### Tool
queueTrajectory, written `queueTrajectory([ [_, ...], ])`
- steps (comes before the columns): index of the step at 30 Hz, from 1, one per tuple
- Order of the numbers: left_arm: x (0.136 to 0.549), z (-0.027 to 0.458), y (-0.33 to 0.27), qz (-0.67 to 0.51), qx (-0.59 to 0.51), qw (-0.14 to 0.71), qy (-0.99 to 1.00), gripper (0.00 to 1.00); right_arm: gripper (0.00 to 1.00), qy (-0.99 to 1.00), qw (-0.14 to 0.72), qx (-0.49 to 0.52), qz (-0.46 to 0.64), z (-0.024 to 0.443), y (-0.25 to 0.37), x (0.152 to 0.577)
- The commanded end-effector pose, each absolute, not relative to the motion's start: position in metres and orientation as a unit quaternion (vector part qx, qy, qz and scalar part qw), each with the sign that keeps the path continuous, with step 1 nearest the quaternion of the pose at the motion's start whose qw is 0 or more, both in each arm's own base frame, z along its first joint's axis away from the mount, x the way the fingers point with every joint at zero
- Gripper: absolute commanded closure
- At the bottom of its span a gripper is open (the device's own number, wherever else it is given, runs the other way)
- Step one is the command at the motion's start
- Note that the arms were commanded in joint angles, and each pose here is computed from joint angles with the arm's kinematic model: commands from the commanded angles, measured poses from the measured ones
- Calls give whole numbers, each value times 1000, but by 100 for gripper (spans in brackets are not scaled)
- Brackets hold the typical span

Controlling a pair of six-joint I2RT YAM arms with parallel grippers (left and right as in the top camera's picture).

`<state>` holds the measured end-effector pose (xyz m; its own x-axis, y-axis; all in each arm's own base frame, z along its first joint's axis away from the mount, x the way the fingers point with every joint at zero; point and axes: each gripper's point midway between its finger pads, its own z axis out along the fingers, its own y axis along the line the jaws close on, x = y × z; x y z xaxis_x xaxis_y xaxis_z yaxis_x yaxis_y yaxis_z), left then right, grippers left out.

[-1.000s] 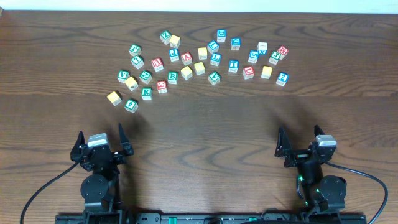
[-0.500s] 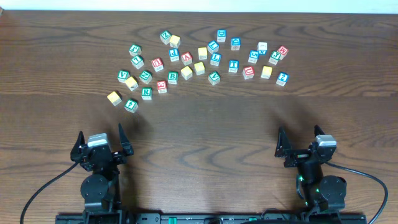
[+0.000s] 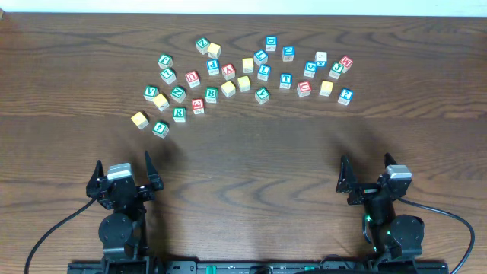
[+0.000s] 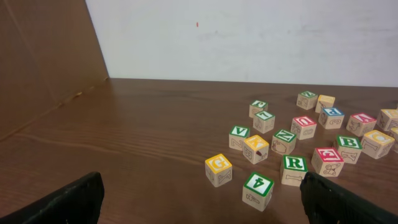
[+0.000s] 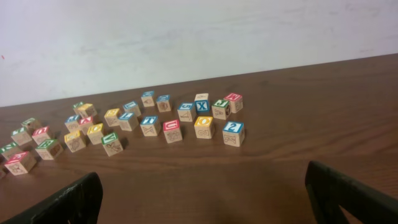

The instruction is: Spell out ROBOT

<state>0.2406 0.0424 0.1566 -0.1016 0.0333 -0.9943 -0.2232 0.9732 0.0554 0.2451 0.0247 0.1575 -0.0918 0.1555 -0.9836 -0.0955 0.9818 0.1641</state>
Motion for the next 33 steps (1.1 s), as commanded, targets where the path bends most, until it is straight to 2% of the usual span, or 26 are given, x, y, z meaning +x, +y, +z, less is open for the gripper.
queueTrajectory([
  [1,239,150,45,102,-68,655,746,1,1,733,675,17,87,157,23,245],
  [16,241,163,36,77,-57,674,733,1,1,733,675,17,87,157,23,245],
  [24,240,185,30,64,-45,685,724,1,1,733,675,17,87,157,23,245],
  [33,253,194,25,52,-32,651,757,1,1,733,675,17,87,157,23,245],
])
